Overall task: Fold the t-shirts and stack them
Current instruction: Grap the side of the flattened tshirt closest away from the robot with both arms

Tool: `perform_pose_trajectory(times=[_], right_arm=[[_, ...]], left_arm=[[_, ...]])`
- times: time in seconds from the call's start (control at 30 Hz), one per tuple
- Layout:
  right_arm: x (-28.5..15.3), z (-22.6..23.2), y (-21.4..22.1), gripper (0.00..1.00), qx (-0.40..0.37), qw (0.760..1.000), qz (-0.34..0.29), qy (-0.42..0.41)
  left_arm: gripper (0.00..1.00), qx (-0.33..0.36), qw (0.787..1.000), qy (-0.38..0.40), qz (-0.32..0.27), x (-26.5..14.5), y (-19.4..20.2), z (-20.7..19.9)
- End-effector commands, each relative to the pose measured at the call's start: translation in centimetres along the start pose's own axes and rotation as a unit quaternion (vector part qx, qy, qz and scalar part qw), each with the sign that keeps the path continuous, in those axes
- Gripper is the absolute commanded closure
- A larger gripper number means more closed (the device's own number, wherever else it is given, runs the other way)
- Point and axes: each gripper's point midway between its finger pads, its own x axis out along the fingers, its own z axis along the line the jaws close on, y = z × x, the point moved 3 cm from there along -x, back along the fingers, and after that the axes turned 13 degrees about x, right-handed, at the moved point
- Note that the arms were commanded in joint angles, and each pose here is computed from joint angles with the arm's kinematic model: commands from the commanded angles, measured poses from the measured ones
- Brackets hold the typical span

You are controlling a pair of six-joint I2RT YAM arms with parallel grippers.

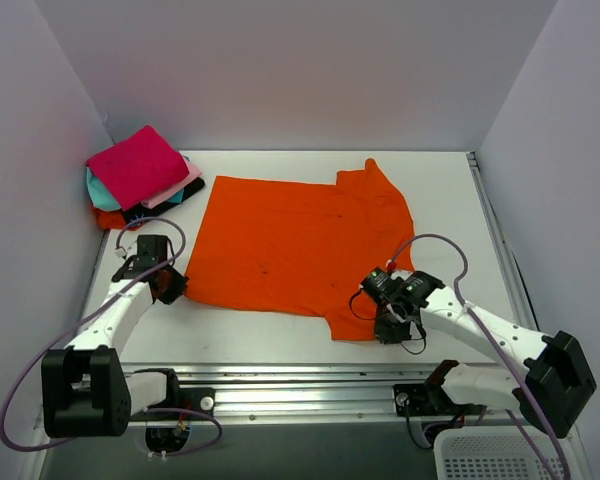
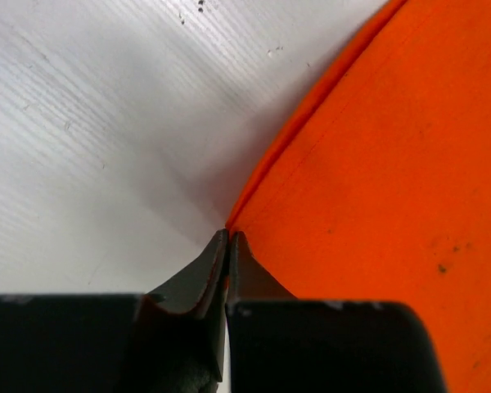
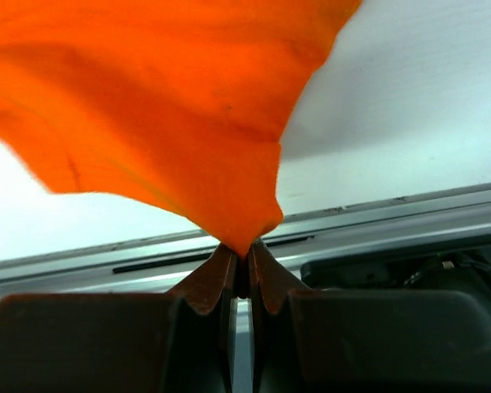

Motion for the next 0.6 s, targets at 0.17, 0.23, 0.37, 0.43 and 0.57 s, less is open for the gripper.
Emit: perform_pose_trajectory(times=[0.17,0.23,0.37,0.43,0.57], right_arm=[[-4.6,0.0,-1.9,1.00,0.009,0.999,-0.030,0.004],[-5.0,1.0,-2.6,1.00,0.009,0.999,-0.035,-0.002],[-5.2,2.8,-4.0,1.00,0.001,0.999,-0.046,-0.008],[-5.3,3.6,-5.0,1.00,-0.007,0.999,-0.049,-0.004],[-5.6,4.9,-7.3,1.00,-0.015,0.998,-0.061,-0.003]], left_arm=[[0.95,0.012,1.000,0.008,0.020,-2.3,0.3,0.1],[0.96,0.010,1.000,0.020,0.012,-2.6,-0.7,-0.7],[0.98,0.011,0.999,0.046,0.001,-3.3,-2.7,-2.5],[0.98,0.012,0.999,0.053,-0.005,-3.4,-3.9,-3.3],[0.98,0.010,0.998,0.058,-0.008,-3.3,-5.6,-4.6]])
